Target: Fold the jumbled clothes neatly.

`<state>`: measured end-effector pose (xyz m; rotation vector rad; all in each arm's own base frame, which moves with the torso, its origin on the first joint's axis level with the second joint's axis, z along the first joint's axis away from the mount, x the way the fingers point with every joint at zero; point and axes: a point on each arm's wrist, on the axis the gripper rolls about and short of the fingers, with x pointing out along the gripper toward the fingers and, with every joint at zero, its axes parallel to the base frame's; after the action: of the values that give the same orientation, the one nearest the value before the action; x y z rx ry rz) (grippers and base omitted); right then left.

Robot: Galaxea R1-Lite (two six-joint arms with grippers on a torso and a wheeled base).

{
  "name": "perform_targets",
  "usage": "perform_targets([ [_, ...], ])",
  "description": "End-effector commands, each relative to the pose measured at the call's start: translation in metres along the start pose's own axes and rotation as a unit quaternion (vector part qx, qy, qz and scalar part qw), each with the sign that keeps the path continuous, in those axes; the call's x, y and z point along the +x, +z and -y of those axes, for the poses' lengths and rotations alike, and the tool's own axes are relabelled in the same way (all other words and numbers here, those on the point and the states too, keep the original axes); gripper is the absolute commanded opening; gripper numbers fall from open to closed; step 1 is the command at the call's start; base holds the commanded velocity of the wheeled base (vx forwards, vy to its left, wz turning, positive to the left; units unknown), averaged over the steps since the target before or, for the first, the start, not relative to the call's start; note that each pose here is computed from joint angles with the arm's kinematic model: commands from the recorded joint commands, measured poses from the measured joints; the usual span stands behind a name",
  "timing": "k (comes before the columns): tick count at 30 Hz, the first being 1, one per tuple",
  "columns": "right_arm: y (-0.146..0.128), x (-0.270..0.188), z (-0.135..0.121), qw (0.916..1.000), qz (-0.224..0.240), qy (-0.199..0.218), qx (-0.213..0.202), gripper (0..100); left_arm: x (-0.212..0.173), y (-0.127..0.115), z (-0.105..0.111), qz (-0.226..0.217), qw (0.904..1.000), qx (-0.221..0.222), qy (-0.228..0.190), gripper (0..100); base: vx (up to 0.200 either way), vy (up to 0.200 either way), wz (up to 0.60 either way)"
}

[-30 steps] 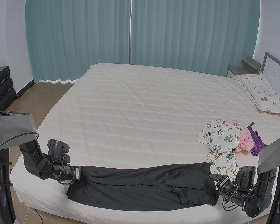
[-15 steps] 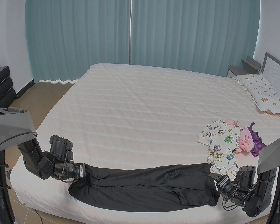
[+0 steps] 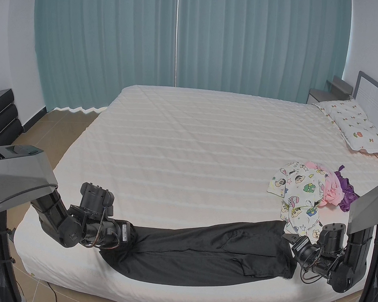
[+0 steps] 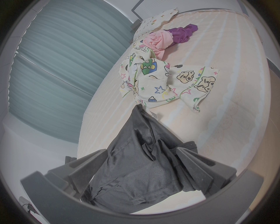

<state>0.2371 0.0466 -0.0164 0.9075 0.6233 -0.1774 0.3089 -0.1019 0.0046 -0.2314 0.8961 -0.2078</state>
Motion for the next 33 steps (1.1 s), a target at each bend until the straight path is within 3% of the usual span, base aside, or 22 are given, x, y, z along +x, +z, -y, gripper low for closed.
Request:
perform_targets([
  [1,0.001,0.000,-0.002,1.0000,0.004,0.008,0.000,100,0.000,-0.003,0.011,-0.001,0.9999,0.012,-0.011,0,0.000,-0.200,0.00],
  [19,0.001,0.000,-0.001,1.0000,0.004,0.007,0.001,100,-0.005,-0.001,0.026,0.010,0.9996,0.012,-0.023,0,0.000,-0.200,0.00],
  [33,0.001,0.000,-0.002,1.0000,0.005,0.008,0.001,100,-0.014,0.004,0.029,0.022,0.9993,0.011,-0.029,0,0.000,0.000,0.00],
])
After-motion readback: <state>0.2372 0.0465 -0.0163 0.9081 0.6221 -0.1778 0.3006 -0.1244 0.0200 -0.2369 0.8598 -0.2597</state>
